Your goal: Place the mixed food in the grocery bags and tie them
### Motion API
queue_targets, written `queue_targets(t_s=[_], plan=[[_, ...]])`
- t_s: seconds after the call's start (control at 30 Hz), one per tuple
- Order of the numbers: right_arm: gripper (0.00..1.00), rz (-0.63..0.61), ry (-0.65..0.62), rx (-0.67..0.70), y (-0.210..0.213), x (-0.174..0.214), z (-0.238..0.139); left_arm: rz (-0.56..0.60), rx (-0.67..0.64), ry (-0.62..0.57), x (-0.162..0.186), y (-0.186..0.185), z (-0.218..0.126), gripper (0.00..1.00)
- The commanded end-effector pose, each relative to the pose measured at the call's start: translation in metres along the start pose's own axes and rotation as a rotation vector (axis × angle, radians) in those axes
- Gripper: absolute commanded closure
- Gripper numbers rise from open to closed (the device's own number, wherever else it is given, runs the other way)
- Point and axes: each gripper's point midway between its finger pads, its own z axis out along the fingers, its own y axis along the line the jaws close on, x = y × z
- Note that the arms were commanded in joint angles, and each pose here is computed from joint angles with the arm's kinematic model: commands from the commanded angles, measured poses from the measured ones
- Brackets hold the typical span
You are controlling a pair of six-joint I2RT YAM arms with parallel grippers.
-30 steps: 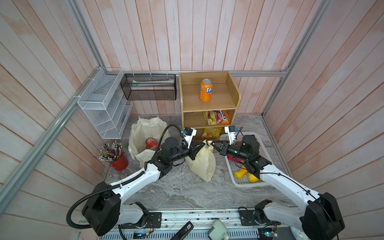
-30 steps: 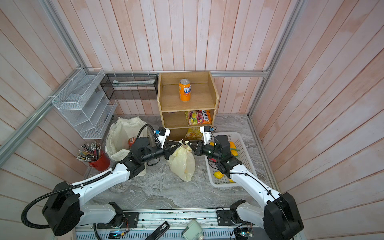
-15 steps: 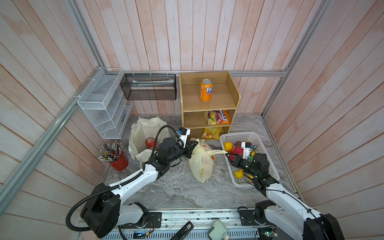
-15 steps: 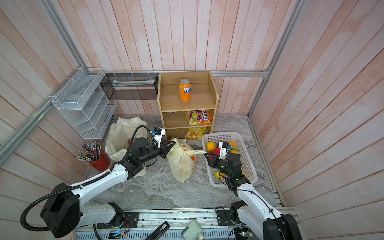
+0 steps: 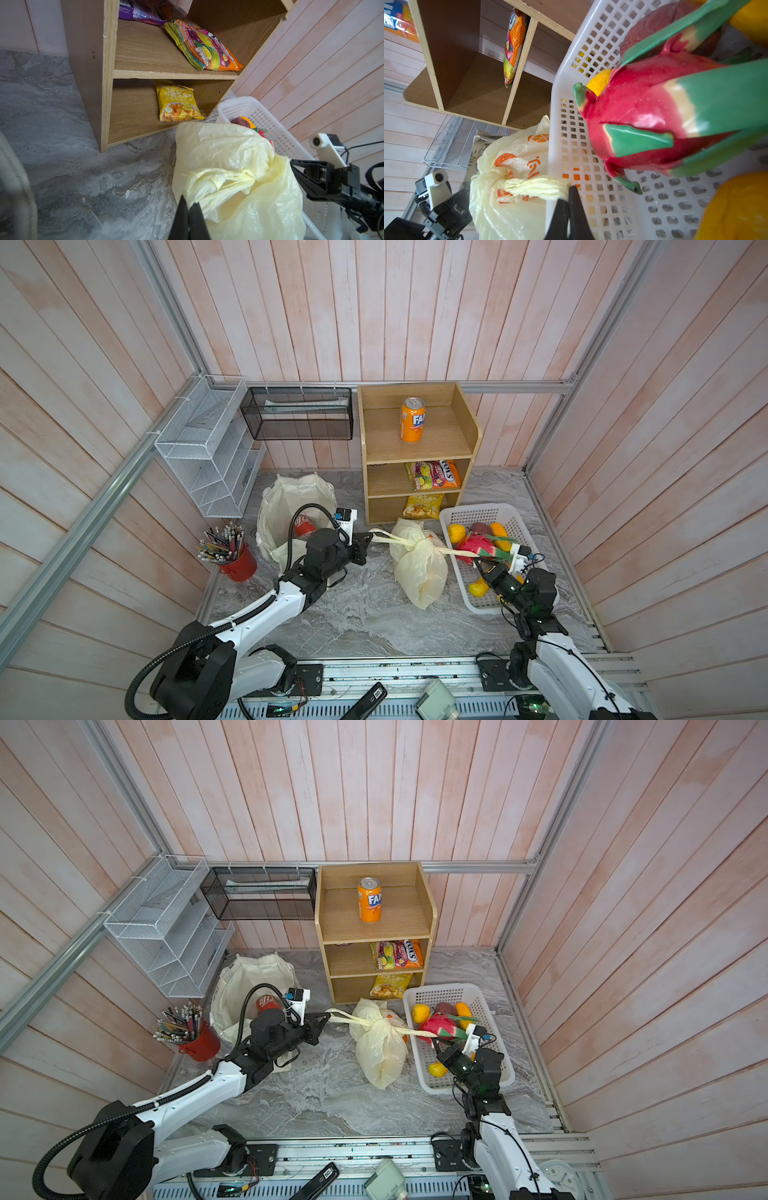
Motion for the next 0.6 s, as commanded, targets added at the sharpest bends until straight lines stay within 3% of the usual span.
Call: queue_targets(t_s=[0.0,0.3,0.43,0.57], plan=[[1.00,-0.045,0.002,-0.032,0.020,-0.012,0.002,0.015,-0.007,-0.036,-0.016,0.000,-0.001,1.00],[0.99,-0.170,0.103,-0.037,0.041,-0.005,0.009,0.101,0.078,0.006,-0.021,-0.017,0.010,1.00],[0.60,-0.202,0.141,-0.011,0.044,0.000,0.008,0.153,0.108,0.042,-0.020,-0.023,0.016,1.00],[0.50,-0.234,0.107,0.056,0.045,-0.010,0.002,0.198,0.137,0.072,-0.021,-0.028,0.022,1.00]])
